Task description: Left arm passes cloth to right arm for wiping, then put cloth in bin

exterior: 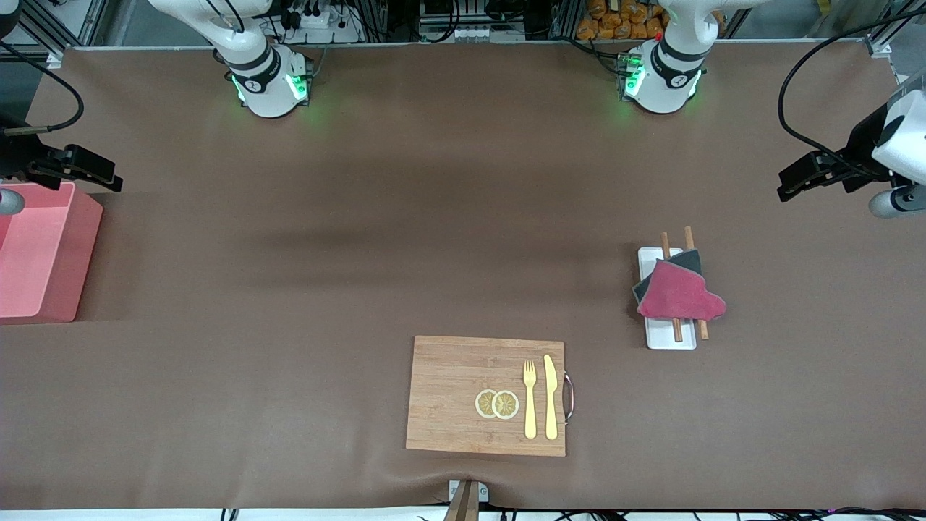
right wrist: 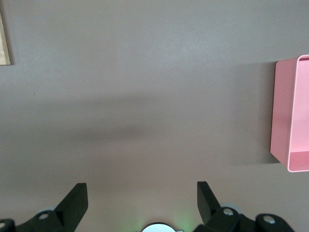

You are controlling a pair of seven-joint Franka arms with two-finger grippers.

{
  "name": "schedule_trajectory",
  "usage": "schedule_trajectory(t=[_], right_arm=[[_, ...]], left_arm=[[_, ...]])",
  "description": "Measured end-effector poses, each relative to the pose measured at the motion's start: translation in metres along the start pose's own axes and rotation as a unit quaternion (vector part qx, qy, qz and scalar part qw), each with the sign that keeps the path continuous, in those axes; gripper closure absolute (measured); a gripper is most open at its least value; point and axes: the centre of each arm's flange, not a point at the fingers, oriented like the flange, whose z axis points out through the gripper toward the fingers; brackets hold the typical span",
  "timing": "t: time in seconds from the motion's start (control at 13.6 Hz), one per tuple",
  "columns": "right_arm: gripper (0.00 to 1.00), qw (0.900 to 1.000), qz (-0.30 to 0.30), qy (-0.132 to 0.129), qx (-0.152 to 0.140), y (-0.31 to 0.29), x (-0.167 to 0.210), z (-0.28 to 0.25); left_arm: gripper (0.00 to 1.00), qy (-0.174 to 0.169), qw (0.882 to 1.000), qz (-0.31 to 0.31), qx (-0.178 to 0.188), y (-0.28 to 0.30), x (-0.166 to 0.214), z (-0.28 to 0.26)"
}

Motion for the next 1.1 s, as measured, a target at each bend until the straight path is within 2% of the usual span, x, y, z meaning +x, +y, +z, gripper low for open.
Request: schedule_trajectory(t=[0.59, 0.96, 1.1], right_arm=[[0.00, 1.000, 0.000, -0.006, 0.000, 0.000, -0.001, 0.001], [0.00, 1.000, 0.000, -0.006, 0.000, 0.000, -0.001, 0.001], [0.00, 1.000, 0.000, -0.006, 0.000, 0.000, -0.001, 0.001]], left_arm=[[0.00, 0.010, 1.000, -0.006, -0.010, -0.002, 0.052, 0.070], [0.00, 0.034, 0.999, -0.006, -0.018, -0.001, 0.070, 0.149], [0.00, 0.060, 0.998, -0.006, -0.025, 0.000, 0.075, 0.185]])
